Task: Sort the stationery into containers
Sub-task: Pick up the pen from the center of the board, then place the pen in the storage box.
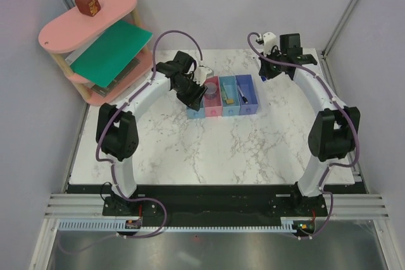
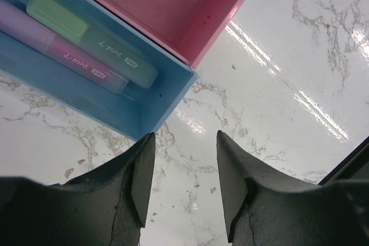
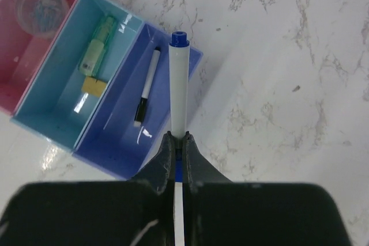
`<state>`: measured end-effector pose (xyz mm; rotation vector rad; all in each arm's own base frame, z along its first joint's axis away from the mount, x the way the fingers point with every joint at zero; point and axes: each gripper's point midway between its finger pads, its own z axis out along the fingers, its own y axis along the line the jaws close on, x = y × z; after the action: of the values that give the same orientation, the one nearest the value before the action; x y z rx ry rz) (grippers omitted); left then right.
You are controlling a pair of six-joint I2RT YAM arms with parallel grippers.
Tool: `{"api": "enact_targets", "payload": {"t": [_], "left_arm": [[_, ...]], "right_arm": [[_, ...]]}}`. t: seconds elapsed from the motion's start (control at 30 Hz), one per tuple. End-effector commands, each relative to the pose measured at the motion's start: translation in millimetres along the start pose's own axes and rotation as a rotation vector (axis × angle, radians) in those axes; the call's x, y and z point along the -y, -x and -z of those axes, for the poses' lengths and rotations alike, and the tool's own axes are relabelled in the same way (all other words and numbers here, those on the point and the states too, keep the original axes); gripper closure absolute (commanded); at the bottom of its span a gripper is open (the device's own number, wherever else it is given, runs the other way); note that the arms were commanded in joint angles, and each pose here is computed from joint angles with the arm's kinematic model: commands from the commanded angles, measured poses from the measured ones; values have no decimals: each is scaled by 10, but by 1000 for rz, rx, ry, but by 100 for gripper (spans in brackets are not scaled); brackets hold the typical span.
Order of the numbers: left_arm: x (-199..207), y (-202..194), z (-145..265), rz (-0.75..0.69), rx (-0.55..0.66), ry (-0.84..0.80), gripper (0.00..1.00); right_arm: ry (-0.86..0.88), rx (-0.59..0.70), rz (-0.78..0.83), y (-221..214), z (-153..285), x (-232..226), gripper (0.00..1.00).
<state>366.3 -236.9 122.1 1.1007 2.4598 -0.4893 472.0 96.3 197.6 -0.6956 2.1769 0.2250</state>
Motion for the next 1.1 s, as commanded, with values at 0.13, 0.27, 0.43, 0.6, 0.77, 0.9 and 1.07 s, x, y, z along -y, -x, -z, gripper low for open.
{"api": "enact_targets", "payload": {"t": [0.13, 0.27, 0.43, 0.6, 0.77, 0.9, 1.07], "left_arm": [[171, 13, 370, -100, 34, 39, 46], [121, -134, 277, -142, -28, 84, 46], [49, -316, 144, -142, -87, 103, 47], [-53, -499, -20, -152, -131, 145, 47], [-107, -591, -93, -148, -155, 170, 47], [-128, -594, -135, -150, -157, 177, 47], [-160, -569, -175, -144, -150, 189, 47]], "right_arm": [[101, 19, -133, 37, -738, -176, 100], [121, 8, -131, -41, -892, -274, 100], [119, 13, -143, -66, -997, -295, 100], [122, -20, -137, -223, -1085, -336, 100], [130, -59, -115, -436, -1093, -417, 88], [128, -74, -105, -542, -1043, -448, 83], [128, -86, -102, -619, -990, -483, 83]]}}
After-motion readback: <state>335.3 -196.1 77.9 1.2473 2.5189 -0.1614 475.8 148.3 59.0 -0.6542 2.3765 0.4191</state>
